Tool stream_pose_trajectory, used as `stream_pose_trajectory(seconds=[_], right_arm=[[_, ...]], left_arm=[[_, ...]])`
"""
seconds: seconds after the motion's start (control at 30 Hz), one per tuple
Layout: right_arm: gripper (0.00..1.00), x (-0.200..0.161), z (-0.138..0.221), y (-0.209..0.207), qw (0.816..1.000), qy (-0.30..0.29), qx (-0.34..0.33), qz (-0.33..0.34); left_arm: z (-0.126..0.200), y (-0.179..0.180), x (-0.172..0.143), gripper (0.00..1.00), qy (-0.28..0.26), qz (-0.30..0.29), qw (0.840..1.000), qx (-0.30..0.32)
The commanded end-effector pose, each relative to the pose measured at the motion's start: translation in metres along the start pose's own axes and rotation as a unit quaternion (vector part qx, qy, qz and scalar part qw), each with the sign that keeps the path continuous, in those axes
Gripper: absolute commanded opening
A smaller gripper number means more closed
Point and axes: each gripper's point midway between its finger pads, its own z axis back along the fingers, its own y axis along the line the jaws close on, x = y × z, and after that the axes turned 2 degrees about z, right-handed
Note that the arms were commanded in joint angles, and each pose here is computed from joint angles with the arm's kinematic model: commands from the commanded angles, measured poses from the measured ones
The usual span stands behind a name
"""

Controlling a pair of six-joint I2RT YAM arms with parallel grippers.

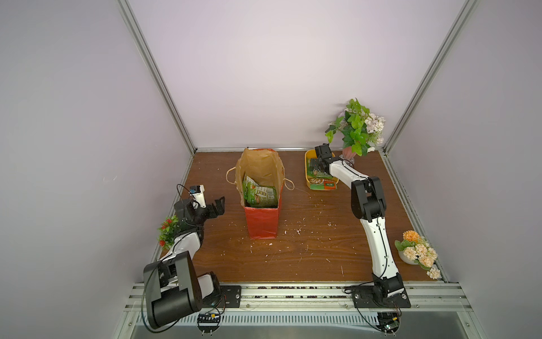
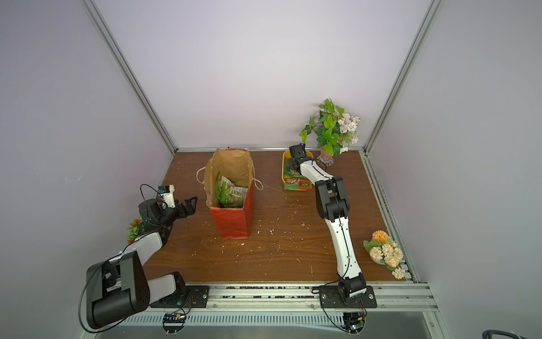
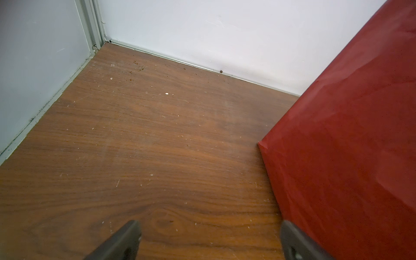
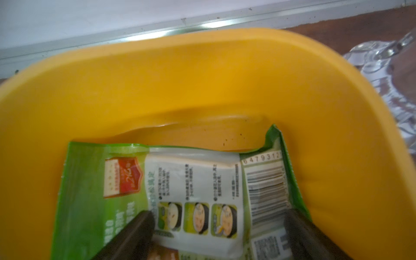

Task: Place the condiment packets inside the bag
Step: Pick up the condiment packet from the storage box.

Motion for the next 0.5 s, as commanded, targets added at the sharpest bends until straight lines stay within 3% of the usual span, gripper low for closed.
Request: stream_pose_trajectory(seconds=[0.0, 0.2, 0.47], right_arm=[[0.93, -0.002, -0.009, -0.002, 1.0, 0.012, -0.005, -0.019], [0.82, -0.013, -0.022, 0.002, 0.999, 0.032, 0.009, -0.03], [0.49, -0.012, -0.02, 0.003, 0.997, 0.039, 0.042, -0.054]], left_arm=[[0.002, 0.002, 0.003, 1.0, -0.006, -0.002, 1.0, -0.001], [0.003, 0.002, 0.004, 1.0, -0.008, -0.002, 1.0, 0.001], [0.003, 0.002, 0.005, 1.0, -0.009, -0.002, 1.0, 0.001]])
